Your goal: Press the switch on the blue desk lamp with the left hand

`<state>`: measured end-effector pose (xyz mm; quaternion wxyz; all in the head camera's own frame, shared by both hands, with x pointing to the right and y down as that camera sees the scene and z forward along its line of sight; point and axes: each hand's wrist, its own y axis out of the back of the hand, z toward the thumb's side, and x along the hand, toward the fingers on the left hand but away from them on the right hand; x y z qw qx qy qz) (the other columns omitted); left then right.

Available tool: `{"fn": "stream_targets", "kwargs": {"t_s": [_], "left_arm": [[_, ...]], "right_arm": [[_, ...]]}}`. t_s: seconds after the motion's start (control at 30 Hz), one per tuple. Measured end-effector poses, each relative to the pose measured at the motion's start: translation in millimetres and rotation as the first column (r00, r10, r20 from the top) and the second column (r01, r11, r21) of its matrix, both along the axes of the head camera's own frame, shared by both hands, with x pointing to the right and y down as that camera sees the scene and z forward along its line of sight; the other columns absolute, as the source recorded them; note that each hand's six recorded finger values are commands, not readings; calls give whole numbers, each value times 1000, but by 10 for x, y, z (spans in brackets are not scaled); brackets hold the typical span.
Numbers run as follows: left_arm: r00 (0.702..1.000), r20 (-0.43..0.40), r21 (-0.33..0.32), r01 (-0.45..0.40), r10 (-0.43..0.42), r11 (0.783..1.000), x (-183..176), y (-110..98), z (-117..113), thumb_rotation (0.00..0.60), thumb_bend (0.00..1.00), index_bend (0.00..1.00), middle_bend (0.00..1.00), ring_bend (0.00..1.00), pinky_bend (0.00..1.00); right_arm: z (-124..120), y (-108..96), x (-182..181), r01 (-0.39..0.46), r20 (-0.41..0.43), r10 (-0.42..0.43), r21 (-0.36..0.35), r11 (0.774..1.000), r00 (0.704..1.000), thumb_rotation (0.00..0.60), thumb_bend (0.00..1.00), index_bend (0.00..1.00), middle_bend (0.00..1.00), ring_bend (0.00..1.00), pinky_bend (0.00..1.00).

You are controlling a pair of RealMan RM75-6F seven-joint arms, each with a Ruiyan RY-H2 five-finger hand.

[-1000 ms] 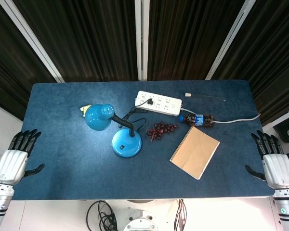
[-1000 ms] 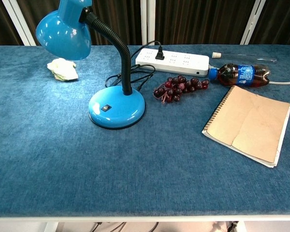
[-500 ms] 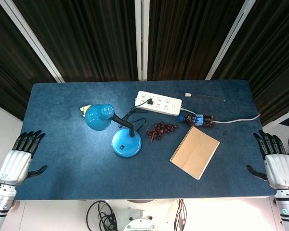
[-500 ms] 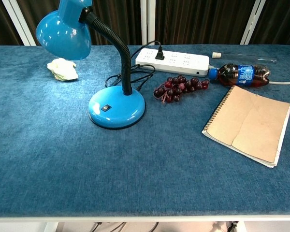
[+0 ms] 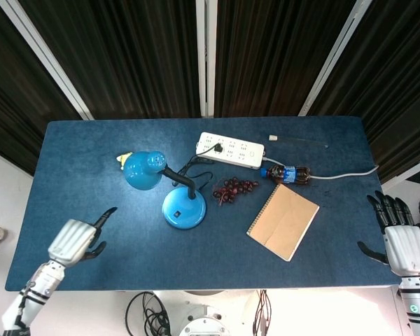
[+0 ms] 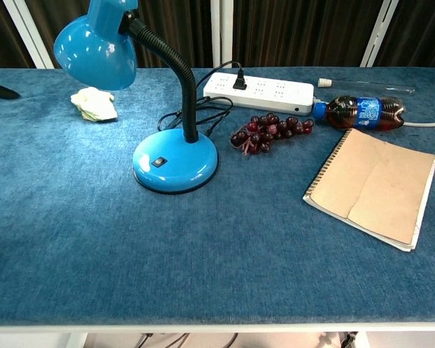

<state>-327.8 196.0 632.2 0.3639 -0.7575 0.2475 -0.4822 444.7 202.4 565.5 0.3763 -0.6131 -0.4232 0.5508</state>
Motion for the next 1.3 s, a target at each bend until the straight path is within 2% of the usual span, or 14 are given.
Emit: {"fn": "stream_targets", "kwargs": {"t_s": [0.2,0.3,0.67,0.93,1.3], "left_arm": [[992,-35,-96,-125,122,987,514,36,346,600,444,27,823,779,828],[987,-38,-115,-162,158,980,705,14,471,600,444,23,824,780,827],[987,-10,-153,-161,161,975,900,-137,808,600,462,24,832,781,827],[986,6,-164,-166,169,972,953,-173,905,600,465,24,835,782,828],[981,-7,-154,-192,193,969,1070,-207,900,600,469,24,837,783,828]], "right_arm": [[-44,6,38,-10,-4,10,11,1000,1000,600,74,0,0,0,0],[-55,13,75,-19,-8,19,11,1000,1000,600,73,0,0,0,0],[-26,37,158,-38,-18,38,-7,999,999,600,75,0,0,0,0],[-1,28,187,-47,-18,47,-12,999,999,600,76,0,0,0,0],[27,28,206,-57,-18,56,-17,998,998,600,77,0,0,0,0]]}}
